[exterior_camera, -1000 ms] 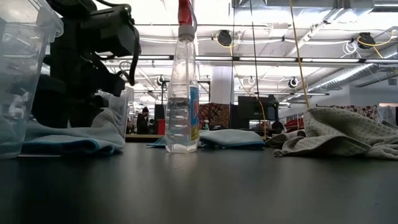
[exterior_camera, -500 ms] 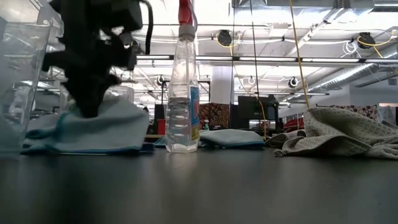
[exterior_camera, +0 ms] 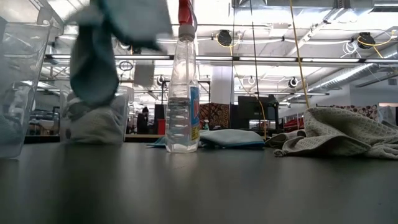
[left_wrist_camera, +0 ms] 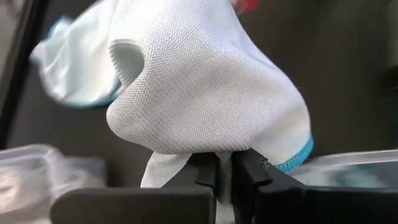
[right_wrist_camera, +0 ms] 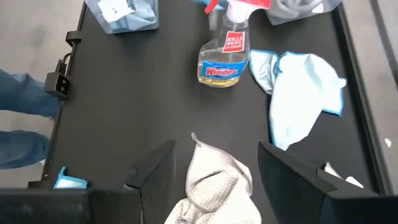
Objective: Sort microfiber towel by color & place in baskets
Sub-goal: Put the blue towel into the bottom transparent bin
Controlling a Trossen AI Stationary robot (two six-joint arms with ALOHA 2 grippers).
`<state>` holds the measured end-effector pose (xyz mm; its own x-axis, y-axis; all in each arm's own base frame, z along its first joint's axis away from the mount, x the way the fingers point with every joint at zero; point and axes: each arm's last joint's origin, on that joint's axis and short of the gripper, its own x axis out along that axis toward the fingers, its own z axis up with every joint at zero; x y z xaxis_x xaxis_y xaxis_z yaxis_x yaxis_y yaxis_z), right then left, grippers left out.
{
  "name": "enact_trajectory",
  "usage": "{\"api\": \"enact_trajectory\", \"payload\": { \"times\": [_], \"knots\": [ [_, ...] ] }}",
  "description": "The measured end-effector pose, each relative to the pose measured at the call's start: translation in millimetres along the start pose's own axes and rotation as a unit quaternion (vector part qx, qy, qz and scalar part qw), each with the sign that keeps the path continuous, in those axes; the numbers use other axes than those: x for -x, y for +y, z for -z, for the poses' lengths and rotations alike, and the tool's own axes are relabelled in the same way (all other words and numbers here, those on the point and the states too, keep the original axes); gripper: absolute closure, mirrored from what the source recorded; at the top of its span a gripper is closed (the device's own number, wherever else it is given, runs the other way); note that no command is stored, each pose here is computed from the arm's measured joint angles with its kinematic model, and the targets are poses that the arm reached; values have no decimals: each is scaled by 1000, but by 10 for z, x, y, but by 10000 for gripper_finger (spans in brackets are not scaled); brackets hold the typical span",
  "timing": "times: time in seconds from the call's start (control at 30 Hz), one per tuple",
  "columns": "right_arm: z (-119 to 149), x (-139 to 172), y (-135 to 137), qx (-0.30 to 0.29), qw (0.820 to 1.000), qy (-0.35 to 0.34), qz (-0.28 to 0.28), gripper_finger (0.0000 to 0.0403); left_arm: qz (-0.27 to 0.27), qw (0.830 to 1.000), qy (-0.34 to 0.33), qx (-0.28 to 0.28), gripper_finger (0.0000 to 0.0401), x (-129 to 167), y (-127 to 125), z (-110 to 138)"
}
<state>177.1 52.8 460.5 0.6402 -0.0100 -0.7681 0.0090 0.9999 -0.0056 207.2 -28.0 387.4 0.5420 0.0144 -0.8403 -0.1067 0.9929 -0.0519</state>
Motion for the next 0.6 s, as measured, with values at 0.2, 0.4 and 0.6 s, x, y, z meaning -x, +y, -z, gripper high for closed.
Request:
{"api": "enact_trajectory", "payload": {
  "times": [0.2, 0.4, 0.6],
  "knots": [
    [46, 104, -44, 10, 1000, -18, 8, 186, 136, 986, -82, 45, 384, 628, -151, -86],
    [95, 203, -80, 14, 999, -33, 8, 186, 234, 967, -49, 87, 384, 816, -382, -20],
    [137, 279, -108, 11, 999, -44, 5, 186, 259, 961, 28, 92, 384, 763, -658, 101]
  ]
}}
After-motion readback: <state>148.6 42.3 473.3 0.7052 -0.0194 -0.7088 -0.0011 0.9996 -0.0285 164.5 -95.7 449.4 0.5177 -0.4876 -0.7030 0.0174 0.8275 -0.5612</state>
